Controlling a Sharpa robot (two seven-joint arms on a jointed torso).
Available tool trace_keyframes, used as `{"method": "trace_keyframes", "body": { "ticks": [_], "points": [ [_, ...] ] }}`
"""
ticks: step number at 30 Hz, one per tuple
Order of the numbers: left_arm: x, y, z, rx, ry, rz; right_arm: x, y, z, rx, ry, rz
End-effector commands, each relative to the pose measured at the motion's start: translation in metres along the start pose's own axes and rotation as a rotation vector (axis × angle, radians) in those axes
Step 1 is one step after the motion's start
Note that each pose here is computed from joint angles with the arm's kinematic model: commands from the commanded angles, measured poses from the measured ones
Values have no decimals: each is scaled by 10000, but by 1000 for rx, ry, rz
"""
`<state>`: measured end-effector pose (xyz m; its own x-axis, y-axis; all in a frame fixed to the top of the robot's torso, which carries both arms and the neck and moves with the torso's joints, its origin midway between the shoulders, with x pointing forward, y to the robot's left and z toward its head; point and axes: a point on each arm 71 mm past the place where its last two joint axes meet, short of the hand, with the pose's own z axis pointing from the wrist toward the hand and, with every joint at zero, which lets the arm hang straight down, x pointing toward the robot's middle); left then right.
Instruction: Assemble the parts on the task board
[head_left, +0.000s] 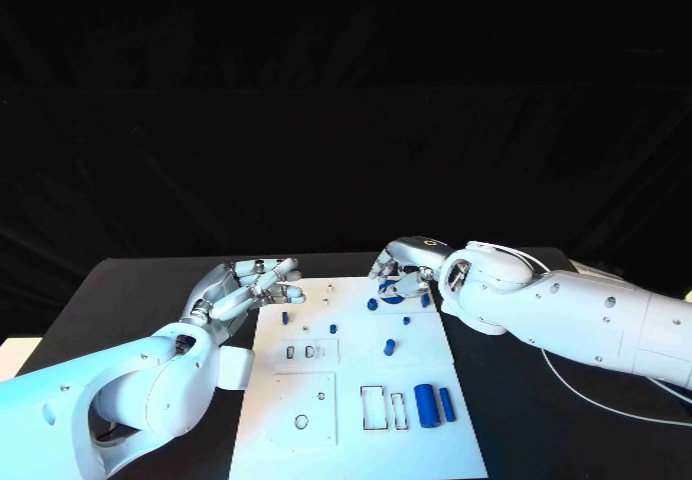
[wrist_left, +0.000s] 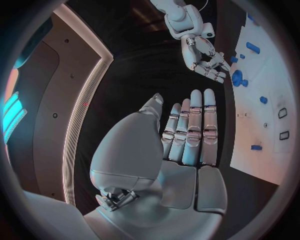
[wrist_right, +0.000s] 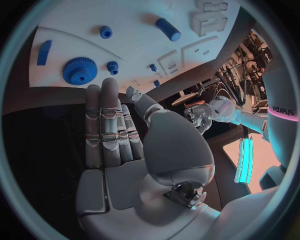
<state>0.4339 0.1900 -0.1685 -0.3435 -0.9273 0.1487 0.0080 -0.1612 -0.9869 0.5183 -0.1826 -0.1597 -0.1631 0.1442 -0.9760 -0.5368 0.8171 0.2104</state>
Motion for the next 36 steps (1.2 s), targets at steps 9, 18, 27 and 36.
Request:
{"method": "trace_keyframes", "body": {
  "ticks": [9, 18, 27, 36],
  "points": [
    [72, -40, 8, 5, 42, -12, 41, 64, 49, 32, 98, -201],
    [73, -40, 10, 5, 42, -12, 71, 83, 93, 32, 129, -221],
    [74, -43, 1, 3, 45, -13, 87, 107, 130, 28, 135, -231],
    [67, -44, -5, 0, 46, -14, 102, 105, 158, 32, 144, -232]
  ]
}}
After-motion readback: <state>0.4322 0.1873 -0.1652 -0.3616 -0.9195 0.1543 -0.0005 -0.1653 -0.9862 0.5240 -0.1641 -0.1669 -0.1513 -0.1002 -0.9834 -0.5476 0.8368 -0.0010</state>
